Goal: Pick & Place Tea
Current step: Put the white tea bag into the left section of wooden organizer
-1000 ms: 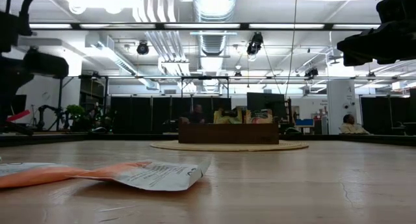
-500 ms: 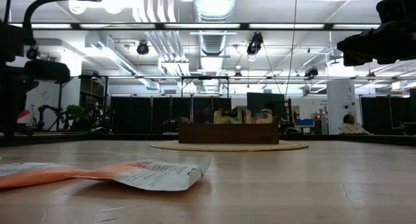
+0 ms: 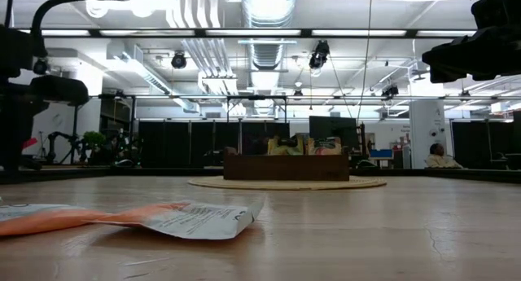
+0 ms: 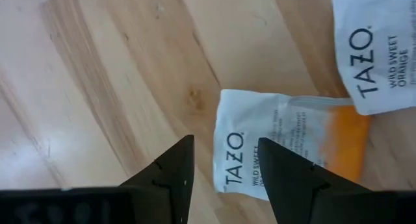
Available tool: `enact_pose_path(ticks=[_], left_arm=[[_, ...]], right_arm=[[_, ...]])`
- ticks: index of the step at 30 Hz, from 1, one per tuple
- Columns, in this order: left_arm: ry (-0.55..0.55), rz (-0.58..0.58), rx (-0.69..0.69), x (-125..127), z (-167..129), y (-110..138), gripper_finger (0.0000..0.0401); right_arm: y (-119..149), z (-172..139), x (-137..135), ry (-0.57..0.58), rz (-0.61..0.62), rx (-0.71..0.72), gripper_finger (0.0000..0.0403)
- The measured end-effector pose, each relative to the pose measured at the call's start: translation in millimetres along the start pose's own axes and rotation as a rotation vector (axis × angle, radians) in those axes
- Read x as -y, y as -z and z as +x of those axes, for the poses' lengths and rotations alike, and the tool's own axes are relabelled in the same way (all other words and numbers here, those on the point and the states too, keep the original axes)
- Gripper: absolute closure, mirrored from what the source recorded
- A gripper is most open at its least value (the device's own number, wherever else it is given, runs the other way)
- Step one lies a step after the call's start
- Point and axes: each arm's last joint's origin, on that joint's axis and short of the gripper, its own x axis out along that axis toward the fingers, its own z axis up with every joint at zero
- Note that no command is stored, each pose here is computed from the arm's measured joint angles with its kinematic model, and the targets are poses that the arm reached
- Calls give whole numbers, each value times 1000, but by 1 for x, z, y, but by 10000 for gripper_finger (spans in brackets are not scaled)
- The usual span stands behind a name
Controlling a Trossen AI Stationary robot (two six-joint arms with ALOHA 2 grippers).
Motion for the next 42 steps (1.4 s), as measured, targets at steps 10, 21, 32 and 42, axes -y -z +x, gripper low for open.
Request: enact_pose_path(ticks=[10,21,32,42], left_arm=[[23,-3,25,2,10,2,238],[4,-25,26,2,18,6,238],[35,-39,22,3,21,9,267],[48,-40,24,3,21,9,394]], right_arm=[[0,0,0,0,0,0,394],[0,0,0,0,0,0,394],[0,0,0,0,0,0,394],[0,0,0,0,0,0,394]])
